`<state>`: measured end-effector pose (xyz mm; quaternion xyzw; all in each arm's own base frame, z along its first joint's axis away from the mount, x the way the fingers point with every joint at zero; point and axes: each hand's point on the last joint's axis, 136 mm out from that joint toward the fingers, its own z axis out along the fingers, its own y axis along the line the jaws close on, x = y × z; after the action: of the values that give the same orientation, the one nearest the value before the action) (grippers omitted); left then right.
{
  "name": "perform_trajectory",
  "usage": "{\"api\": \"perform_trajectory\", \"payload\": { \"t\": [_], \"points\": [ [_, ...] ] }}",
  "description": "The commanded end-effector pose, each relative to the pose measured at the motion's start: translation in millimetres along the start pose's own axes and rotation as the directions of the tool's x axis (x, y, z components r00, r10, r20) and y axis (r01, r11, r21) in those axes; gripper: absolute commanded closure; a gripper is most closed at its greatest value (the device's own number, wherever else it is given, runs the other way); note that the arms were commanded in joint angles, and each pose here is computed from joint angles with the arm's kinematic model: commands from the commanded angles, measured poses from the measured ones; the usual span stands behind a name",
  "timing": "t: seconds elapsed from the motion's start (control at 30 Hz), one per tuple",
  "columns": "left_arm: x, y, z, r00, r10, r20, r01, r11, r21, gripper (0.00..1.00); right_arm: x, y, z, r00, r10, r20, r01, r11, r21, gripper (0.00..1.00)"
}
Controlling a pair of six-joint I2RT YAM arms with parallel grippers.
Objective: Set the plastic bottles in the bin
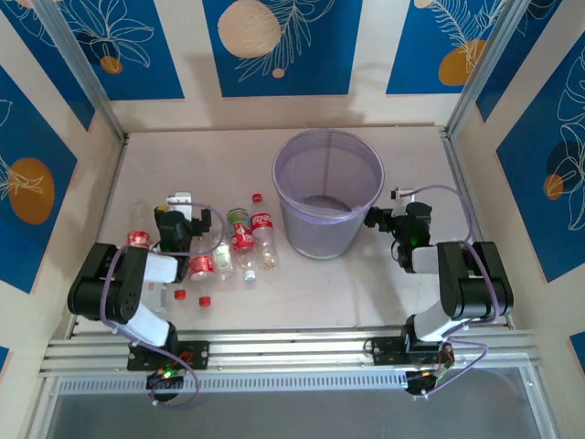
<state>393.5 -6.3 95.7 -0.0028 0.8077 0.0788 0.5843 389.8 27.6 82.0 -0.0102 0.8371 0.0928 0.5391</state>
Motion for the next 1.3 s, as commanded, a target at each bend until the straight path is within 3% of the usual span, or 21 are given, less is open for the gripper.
{"api": "perform_trajectory", "payload": {
  "t": [0.0, 1.03, 1.13, 1.27],
  "points": [
    [1.0, 2.3, 0.0, 1.0, -0.004, 0.008, 0.004, 1.0, 0.003, 0.0, -12.8, 3.2, 1.5, 0.999, -0.014, 0.031, 0.015, 1.0, -0.017, 0.01],
    [0.6, 0.6, 0.2, 1.0, -0.007, 0.008, 0.007, 1.0, 0.018, 0.0, -15.0, 0.8, 1.1, 0.999, -0.001, 0.034, 0.002, 1.0, -0.011, 0.01],
    [-12.0, 0.7, -4.9, 1.0, 0.005, 0.0, -0.005, 1.0, 0.027, 0.0, -31.4, -12.5, -6.2, 0.997, 0.077, -0.011, -0.076, 0.997, 0.033, 0.01],
    [-46.1, 20.9, -20.5, 0.999, -0.029, -0.016, 0.028, 0.998, -0.059, 0.0, -58.7, -30.7, -26.2, 0.982, 0.188, -0.029, -0.186, 0.98, 0.078, 0.01]
  ]
}}
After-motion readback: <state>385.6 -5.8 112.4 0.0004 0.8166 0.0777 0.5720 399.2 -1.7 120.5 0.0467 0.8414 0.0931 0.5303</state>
